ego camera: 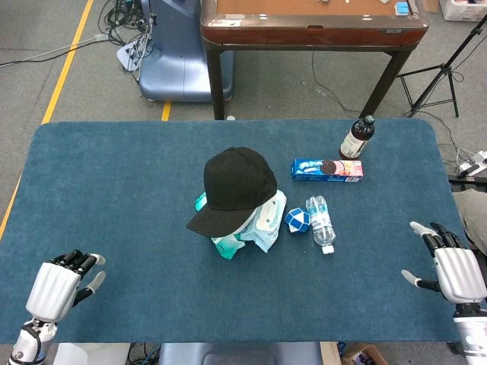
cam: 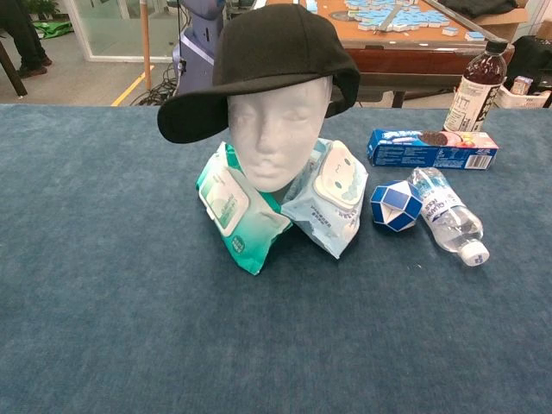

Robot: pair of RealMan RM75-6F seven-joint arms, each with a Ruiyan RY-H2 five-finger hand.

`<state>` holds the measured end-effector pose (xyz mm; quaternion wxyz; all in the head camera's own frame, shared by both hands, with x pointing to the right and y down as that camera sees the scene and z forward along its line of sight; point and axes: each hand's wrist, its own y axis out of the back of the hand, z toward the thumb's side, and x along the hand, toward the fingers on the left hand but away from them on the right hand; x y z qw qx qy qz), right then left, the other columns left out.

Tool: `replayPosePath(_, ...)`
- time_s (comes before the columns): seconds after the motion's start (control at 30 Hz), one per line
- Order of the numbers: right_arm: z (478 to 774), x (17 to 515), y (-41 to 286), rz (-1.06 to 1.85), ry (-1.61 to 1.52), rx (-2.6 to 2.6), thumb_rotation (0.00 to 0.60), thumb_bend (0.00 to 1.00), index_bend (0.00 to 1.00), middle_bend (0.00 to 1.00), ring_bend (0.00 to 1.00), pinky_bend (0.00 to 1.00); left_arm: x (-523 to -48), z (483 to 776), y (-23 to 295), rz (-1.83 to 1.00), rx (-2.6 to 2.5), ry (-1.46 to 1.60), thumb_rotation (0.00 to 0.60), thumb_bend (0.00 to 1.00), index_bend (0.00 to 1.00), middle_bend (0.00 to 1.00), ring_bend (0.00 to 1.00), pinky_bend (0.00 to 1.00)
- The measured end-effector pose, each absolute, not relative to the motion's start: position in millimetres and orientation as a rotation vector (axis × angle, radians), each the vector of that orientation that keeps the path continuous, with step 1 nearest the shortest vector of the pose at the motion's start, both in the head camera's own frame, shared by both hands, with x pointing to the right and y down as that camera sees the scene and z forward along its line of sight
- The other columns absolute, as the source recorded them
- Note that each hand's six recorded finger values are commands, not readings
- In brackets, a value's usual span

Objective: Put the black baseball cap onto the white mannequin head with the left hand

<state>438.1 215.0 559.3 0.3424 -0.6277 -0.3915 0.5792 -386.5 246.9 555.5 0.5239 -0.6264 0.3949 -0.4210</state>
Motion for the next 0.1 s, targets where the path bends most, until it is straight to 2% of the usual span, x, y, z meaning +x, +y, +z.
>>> replayPosePath(0.1,562,438,213,1.518,-1.011,-1.627,0.600,0.00,0.18,0.28,0.14,0.20,-405,559,248,-1.057,-1.473,0.975,0.600,0.22,0.52,0.68,0.56,0.81)
